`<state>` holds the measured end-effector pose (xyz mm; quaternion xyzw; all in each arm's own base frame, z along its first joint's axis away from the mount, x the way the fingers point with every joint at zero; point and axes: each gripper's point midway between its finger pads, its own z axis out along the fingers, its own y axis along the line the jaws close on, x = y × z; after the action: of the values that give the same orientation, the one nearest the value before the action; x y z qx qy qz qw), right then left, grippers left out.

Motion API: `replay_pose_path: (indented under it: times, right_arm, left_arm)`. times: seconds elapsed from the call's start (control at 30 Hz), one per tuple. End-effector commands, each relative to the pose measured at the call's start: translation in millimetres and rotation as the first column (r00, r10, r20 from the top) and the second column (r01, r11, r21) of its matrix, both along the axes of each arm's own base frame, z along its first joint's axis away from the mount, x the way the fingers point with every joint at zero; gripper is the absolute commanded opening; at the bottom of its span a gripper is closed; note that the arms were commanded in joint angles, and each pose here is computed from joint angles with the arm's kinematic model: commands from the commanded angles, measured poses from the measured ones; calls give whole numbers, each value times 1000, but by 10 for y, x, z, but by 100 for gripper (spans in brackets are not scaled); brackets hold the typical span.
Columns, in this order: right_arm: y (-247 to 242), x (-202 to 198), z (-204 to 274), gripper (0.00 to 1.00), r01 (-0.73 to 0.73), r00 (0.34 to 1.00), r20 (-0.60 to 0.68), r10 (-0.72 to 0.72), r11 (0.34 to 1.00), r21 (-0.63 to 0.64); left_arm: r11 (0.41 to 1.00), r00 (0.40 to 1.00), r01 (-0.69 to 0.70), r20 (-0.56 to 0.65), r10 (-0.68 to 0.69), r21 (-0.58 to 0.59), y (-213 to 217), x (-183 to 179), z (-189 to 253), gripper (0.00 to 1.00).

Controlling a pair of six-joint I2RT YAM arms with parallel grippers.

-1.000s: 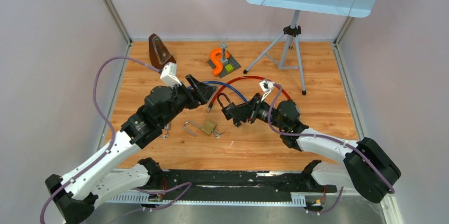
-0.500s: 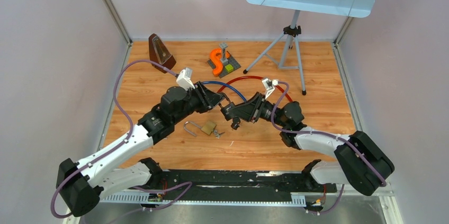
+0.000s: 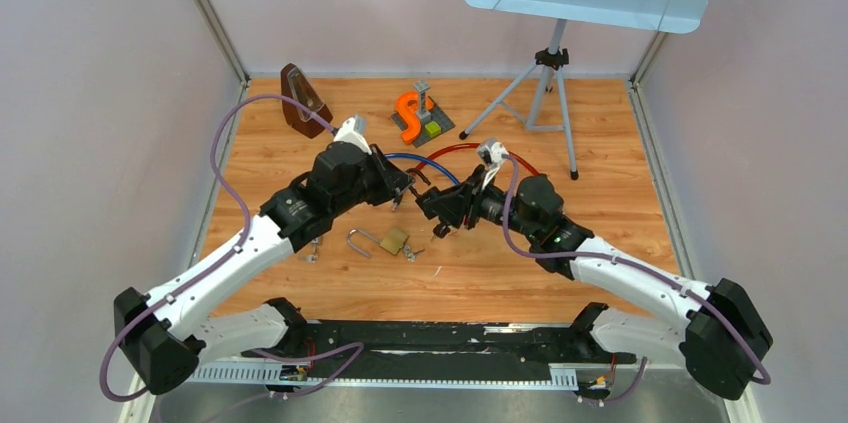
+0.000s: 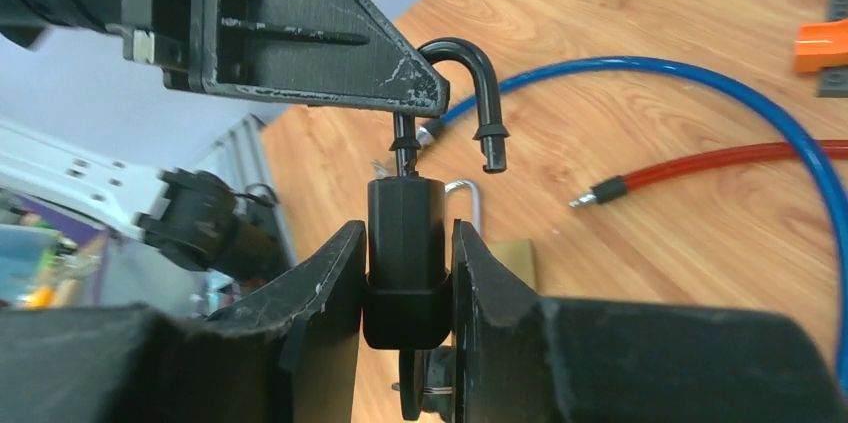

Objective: Unlock with the key

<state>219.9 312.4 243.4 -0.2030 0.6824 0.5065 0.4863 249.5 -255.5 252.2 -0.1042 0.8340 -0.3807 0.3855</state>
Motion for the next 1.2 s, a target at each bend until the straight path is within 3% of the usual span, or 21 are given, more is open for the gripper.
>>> replay_pose_path:
  times: [0.0, 0.13, 0.27, 0.4, 0.43, 0.63, 0.8, 1.03, 1.1, 1.17]
  right_arm:
    - [-318, 385, -415, 0, 273, 959, 162, -232, 909, -316]
    - [-225, 297, -516, 0, 330, 929, 306, -209, 844, -424]
    - [-75, 212, -606, 0, 420, 860, 488, -146, 745, -518]
    - [11, 207, -846, 0, 484, 824, 560, -85, 617, -620]
    - [16, 208, -911, 0, 487, 825, 560, -72, 594, -640]
    - [-82, 254, -1173, 0, 511, 823, 566, -44, 491, -706]
    - [-176, 311, -1429, 0, 510, 831, 556, 1, 399, -762]
    - [-198, 360, -1947, 0, 477, 860, 507, 59, 259, -840]
    - [-166, 362, -2057, 5, 458, 874, 482, 64, 224, -860]
    - [-101, 304, -2158, 21, 397, 906, 419, 66, 214, -892]
  left_arm:
    - [998, 996, 22, -83, -17, 51, 5, -64, -108, 13]
    - [992, 964, -16, -260, 50, 128, 69, -62, -520, 15]
    - [986, 889, 28, -455, 51, 165, 30, -154, -949, 22]
    - [985, 846, 67, -532, 27, 156, -56, -184, -1156, 27]
    - [986, 847, 61, -531, 31, 155, -45, -169, -1157, 33]
    - [975, 891, -81, -424, 163, 205, 350, 30, -937, 65]
    - [934, 917, -222, -265, 297, 279, 851, 104, -641, 81]
    - [791, 884, -438, 43, 466, 428, 1644, 75, -204, 99]
    - [751, 872, -477, 139, 469, 456, 1832, 41, -50, 100]
    - [716, 858, -512, 233, 459, 474, 2014, -27, 127, 100]
